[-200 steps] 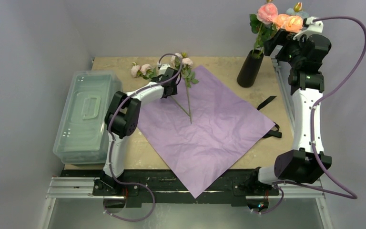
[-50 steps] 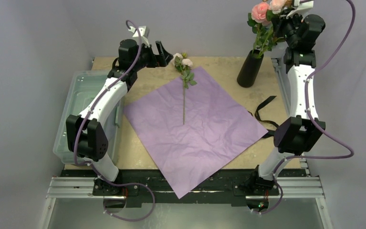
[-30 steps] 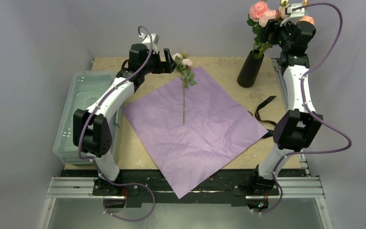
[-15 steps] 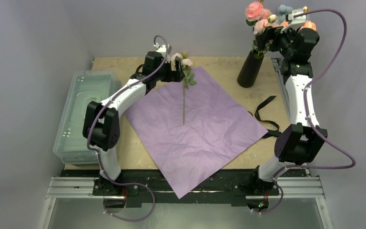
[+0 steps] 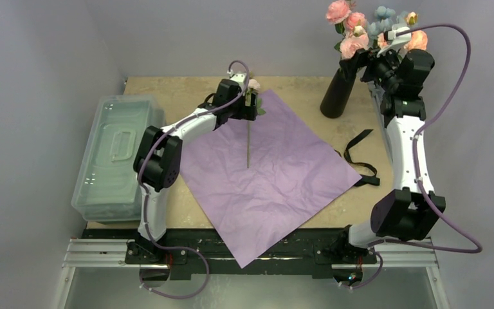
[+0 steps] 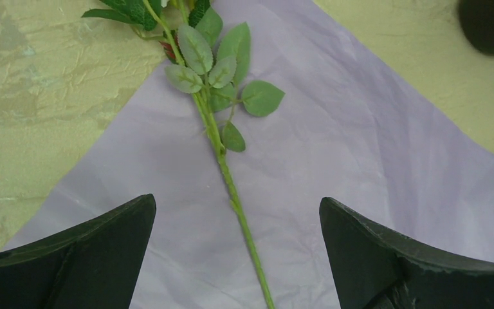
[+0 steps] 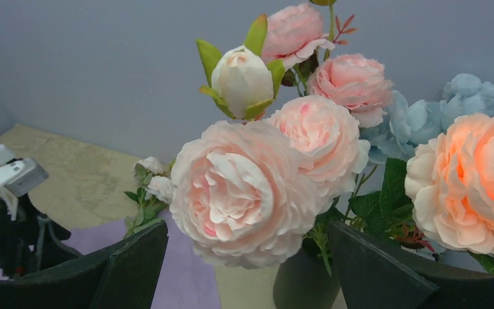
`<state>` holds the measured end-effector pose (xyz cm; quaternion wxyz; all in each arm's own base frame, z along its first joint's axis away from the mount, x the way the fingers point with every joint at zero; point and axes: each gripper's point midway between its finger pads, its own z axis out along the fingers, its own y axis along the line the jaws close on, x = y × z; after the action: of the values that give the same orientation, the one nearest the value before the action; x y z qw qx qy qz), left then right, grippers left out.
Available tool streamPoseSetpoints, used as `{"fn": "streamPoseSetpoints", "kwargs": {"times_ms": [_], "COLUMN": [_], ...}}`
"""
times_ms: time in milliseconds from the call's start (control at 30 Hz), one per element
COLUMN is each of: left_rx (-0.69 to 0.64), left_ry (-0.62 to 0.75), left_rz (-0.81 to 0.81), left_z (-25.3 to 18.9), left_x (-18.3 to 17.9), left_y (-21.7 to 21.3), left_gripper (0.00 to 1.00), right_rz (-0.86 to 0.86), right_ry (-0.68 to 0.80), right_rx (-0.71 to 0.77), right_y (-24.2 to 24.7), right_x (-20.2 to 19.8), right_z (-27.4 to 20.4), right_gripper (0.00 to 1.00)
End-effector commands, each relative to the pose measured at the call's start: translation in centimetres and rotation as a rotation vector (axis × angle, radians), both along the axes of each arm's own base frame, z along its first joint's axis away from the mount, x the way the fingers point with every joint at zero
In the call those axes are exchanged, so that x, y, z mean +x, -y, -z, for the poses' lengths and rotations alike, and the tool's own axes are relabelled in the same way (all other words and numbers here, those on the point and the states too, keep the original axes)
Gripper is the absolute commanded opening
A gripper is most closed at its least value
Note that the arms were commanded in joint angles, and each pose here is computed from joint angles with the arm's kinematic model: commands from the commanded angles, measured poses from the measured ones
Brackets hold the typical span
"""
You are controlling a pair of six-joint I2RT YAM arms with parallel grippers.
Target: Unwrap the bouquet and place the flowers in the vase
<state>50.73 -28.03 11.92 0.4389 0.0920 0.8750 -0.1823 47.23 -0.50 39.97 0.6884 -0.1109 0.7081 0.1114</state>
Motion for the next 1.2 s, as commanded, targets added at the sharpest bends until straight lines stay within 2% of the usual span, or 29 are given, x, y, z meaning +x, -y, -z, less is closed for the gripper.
{"fn": "streamPoseSetpoints", "kwargs": {"times_ms": [0,100,300,633,833,967,1167], "left_rx": [0.062,0.088,0.103,0.189,0.246,0.269,0.251], "left_ry": [0.095,0.102,0.13,0.105,0.084,0.076,0.078], "left_rz": [-0.02,-0.031,-0.045,-0.061,-0.063,-0.081,-0.111], "left_z": [-0.6,0.4,1.3,5.4,7.1,7.2,5.5], "left_x": [3.0,3.9,5.3,6.1,6.3,6.3,6.5], "left_y": [-0.3,-0.2,0.5,0.8,0.7,0.3,0.2], "left_gripper": [1.0,0.94,0.75,0.63,0.48,0.34,0.04], "right_rz": [-0.045,-0.052,-0.041,-0.029,-0.037,-0.031,-0.037], "right_ry": [0.064,0.066,0.048,0.032,0.038,0.042,0.053], "right_rx": [-0.009,-0.01,-0.02,-0.025,-0.026,-0.03,-0.021], "right_y": [-1.3,-1.6,-1.6,-1.4,-1.5,-1.4,-1.5], "right_x": [-2.9,-4.0,-5.1,-5.4,-5.4,-5.3,-5.4], "right_z": [-2.9,-3.3,-2.9,-2.5,-2.9,-3.0,-3.6], "right_gripper": [0.98,0.98,0.98,0.98,0.98,0.98,0.98]}}
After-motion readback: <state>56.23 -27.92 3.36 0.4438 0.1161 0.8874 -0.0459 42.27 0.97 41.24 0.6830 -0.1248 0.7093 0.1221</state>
